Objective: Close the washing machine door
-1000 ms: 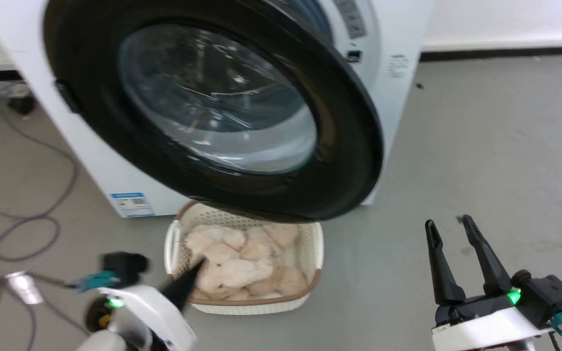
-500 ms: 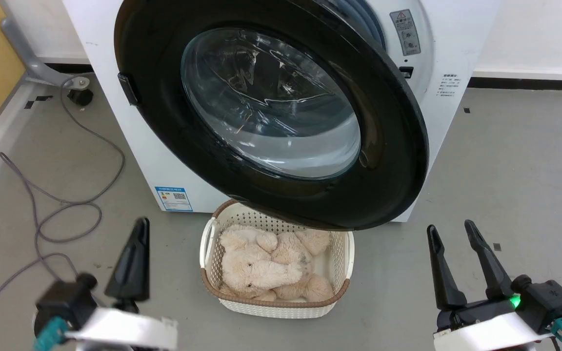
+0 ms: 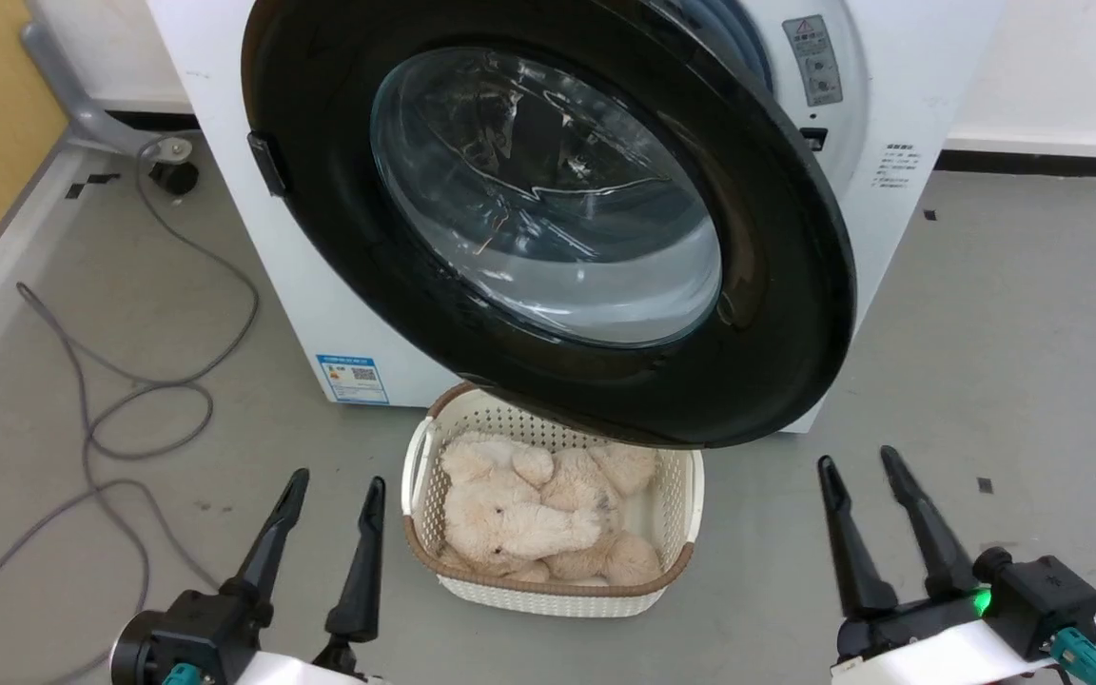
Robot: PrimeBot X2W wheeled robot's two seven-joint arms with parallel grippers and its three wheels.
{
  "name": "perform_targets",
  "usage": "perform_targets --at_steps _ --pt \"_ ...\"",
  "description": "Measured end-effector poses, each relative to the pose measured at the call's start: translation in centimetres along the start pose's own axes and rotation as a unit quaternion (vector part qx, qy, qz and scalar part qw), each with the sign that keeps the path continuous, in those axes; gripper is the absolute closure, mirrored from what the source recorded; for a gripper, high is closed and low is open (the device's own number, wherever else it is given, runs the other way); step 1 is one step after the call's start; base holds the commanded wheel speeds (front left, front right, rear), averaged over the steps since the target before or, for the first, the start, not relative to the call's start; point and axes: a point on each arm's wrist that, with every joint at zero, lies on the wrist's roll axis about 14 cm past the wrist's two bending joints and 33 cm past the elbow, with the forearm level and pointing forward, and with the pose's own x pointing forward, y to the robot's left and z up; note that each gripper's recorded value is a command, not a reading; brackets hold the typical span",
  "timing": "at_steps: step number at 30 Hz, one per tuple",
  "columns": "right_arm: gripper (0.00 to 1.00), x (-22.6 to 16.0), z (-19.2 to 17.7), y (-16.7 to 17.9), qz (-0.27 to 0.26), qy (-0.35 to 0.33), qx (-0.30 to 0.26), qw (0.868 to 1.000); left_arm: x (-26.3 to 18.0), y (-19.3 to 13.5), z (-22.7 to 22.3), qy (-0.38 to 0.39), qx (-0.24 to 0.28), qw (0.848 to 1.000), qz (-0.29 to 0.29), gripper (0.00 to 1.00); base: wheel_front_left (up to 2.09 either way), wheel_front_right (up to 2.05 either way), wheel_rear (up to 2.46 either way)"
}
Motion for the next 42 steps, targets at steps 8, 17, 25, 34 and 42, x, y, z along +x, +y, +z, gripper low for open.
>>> perform_targets --at_steps 8,17,25,34,42 --pt "1.0 1.1 -1.5 1.2 0.05 0.025 -0.031 0.998 0.4 0.2 -0.3 0.001 0.002 1.0 0.007 0.0 0.0 0.0 0.0" --pt "1.0 5.8 -3.3 1.6 0.136 0.05 -0.085 0.986 1.8 1.1 -1.3 0.012 0.0 1.0 0.022 0.0 0.0 0.0 0.0" --pt "1.0 11.1 -3.7 -0.3 0.156 0.064 -0.107 0.98 2.7 2.1 -2.6 0.028 0.002 0.999 0.036 0.0 0.0 0.0 0.0" --pt "1.0 15.2 -4.9 -3.0 0.136 0.088 -0.102 0.981 3.6 2.4 -3.5 0.037 0.001 0.999 0.04 0.0 0.0 0.0 0.0" --pt "1.0 19.2 -5.3 -5.8 0.1 0.096 -0.091 0.986 4.9 2.6 -4.4 0.043 0.003 0.998 0.038 0.0 0.0 0.0 0.0"
